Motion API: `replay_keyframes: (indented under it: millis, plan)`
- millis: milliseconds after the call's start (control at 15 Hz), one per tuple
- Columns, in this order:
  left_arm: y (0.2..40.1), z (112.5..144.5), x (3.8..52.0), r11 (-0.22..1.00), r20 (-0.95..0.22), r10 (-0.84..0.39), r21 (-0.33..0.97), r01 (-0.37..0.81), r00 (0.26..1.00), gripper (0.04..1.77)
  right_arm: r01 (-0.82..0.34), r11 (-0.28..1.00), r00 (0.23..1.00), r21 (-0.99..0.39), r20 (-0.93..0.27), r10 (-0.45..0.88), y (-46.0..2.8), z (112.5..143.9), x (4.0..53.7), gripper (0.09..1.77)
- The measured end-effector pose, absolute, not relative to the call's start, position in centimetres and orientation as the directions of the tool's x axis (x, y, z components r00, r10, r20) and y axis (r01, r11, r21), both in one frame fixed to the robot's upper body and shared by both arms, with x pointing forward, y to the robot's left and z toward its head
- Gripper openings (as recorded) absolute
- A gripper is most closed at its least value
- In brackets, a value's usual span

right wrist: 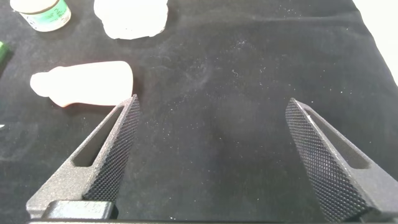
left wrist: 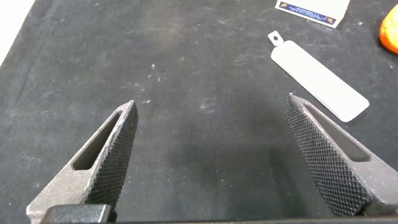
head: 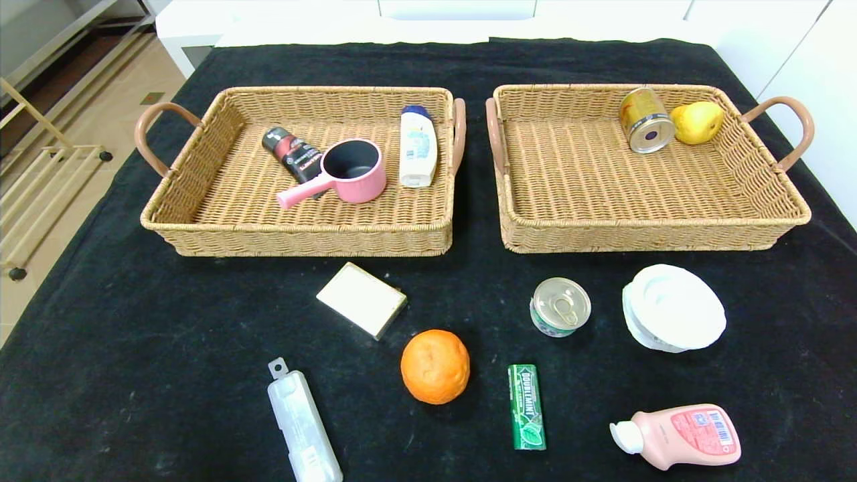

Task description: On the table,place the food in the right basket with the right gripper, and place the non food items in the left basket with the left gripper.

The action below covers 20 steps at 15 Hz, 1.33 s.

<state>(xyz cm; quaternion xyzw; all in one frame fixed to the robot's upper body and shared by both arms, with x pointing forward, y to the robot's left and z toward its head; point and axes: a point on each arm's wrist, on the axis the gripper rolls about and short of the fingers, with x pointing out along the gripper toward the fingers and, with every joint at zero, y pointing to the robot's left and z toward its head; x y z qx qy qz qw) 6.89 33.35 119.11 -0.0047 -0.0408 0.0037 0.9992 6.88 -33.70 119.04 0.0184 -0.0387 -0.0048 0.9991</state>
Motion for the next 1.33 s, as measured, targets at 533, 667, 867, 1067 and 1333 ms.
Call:
replay_keyframes:
  millis: [533,667,867,1067,1333]
  plan:
    - [33.3,119.5,6.8,1.000,0.085,-0.014,-0.018,0.015,0.996,1.72,0.003,0.999,0.998,0.047,0.066,-0.007,-33.7,119.4,6.9,1.71]
    - [33.2,121.1,6.6,0.997,0.108,-0.069,-0.029,0.073,0.992,1.72,-0.013,0.998,0.997,0.057,0.072,0.009,-33.7,121.0,6.9,1.71]
    - [32.9,123.8,6.9,0.976,0.094,-0.215,-0.024,0.218,0.972,1.72,-0.129,0.989,0.991,0.071,0.056,0.125,-33.5,124.1,7.4,1.71]
    - [32.7,126.7,8.2,0.931,0.049,-0.363,-0.024,0.364,0.931,1.72,-0.254,0.964,0.967,0.080,0.012,0.254,-33.2,126.8,8.8,1.71]
    - [32.1,129.9,11.4,0.855,-0.017,-0.518,-0.044,0.517,0.855,1.72,-0.411,0.908,0.909,0.088,-0.032,0.414,-32.6,129.9,12.4,1.71]
